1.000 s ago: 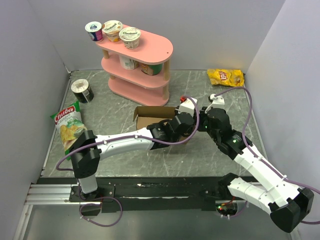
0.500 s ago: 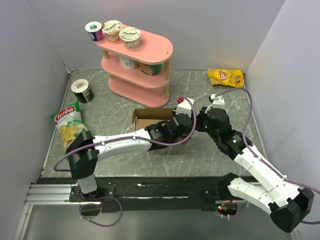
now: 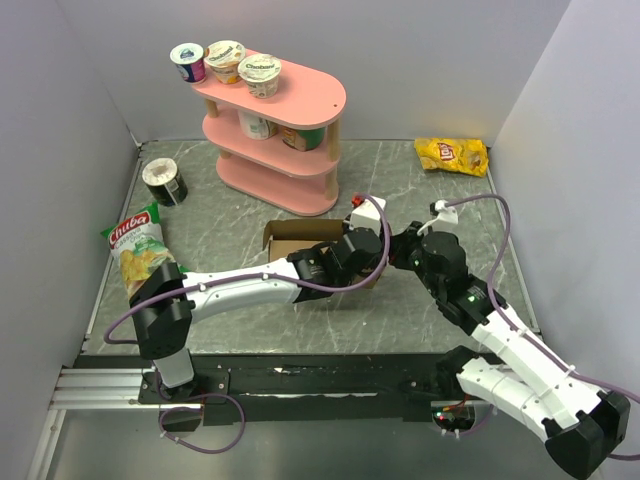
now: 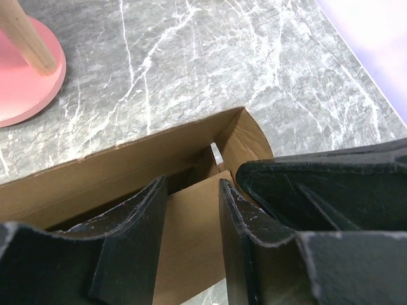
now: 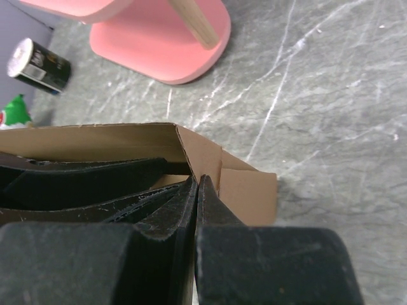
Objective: Fold the paper box
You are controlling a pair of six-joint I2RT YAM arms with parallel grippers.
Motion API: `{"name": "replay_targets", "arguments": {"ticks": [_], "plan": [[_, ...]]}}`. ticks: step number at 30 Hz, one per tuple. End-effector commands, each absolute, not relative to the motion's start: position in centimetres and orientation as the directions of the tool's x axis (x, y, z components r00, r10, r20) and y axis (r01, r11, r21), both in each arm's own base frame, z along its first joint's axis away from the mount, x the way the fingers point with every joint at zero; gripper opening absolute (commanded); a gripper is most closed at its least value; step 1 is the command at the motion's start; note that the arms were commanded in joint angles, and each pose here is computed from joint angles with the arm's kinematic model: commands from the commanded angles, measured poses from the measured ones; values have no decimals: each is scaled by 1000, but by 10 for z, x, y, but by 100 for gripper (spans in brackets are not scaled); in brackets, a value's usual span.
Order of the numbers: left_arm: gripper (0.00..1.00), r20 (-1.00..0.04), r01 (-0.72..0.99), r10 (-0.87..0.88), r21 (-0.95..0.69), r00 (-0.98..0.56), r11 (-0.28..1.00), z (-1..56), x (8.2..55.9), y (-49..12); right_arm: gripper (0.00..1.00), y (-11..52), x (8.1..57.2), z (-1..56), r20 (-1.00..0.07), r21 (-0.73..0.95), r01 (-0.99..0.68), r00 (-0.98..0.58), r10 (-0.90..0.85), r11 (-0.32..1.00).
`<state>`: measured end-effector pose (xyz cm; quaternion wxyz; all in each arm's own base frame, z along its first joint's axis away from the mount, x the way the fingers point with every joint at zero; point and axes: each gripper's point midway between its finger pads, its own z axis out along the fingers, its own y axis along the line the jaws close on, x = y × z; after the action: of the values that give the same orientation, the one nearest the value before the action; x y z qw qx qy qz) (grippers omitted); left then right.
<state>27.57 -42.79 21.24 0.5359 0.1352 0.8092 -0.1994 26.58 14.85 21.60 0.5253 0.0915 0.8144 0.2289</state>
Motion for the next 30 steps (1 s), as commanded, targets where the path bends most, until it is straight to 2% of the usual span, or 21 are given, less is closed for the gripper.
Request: {"name": "replay_targets", "arguments": {"ticks": [1,16,27,30], "plan": [[42,-842,418,213,-16,-496,908,141,272,-391,0,155,240,165,-743,459,-74,-578,337,885],[43,-841,407,172,-61,-512,911,149,282,-392,0,141,229,131,-798,214,-79,-590,127,974],[44,-847,426,164,-79,-505,901,156,282,-391,0,129,221,116,-788,150,-68,-611,77,986],[49,-859,459,170,-82,-482,885,166,282,-394,0,129,223,118,-794,152,-54,-602,90,987]]}}
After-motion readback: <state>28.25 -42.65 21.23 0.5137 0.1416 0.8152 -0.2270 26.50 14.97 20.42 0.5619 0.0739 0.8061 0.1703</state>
